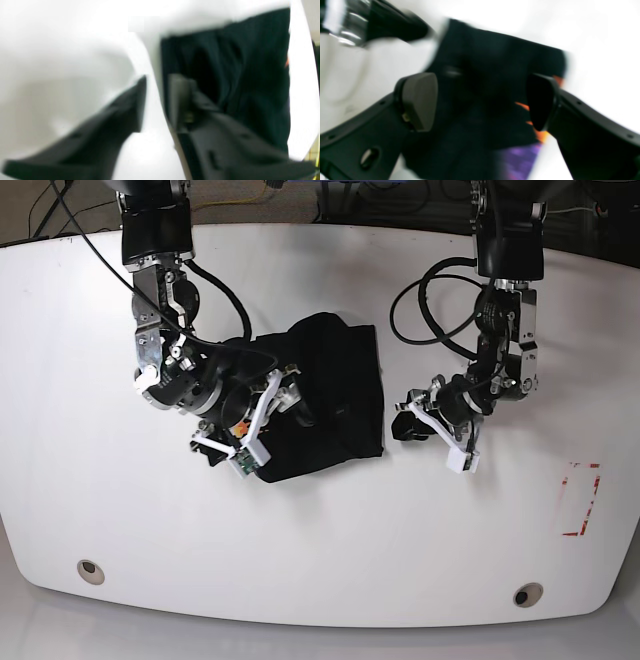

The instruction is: Layout the t-shirt on the table in an organized manner, then fold the t-shirt properly

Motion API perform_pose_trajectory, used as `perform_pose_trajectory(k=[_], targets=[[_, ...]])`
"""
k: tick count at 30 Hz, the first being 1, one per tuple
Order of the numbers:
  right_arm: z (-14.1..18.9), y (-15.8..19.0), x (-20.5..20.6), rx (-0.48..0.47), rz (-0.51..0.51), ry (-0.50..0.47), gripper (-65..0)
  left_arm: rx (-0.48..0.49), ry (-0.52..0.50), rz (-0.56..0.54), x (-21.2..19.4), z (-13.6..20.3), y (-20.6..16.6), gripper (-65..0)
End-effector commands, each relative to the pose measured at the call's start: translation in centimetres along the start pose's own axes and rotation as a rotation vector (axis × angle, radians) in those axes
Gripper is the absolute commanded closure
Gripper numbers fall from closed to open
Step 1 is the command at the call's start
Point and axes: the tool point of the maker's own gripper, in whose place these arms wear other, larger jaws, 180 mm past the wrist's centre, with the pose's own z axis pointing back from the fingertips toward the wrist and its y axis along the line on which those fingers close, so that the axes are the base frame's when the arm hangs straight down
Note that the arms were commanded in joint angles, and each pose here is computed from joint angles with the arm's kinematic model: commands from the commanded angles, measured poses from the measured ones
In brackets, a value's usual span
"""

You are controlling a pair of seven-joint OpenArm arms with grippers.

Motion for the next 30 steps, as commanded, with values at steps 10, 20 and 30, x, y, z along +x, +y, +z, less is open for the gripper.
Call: perform_pose_trajectory(k=[10, 20, 30], targets=[[0.4, -3.6, 3.1, -0.058, -0.035, -0.164, -45.3, 0.031, -0.176, -0.04, 6.1, 3.6, 1.1, -26.2], [-3.4, -6.3, 3.0, -0.049, -0.124, -0.205, -14.0, 0.088, -0.201, -0.111, 7.7, 5.9, 3.0, -26.2], [-7.0, -8.5, -2.1, -0.031, -0.248, -0.186, -9.0, 0.135, -0.196, -0.175, 7.9, 7.9, 4.4, -26.2]])
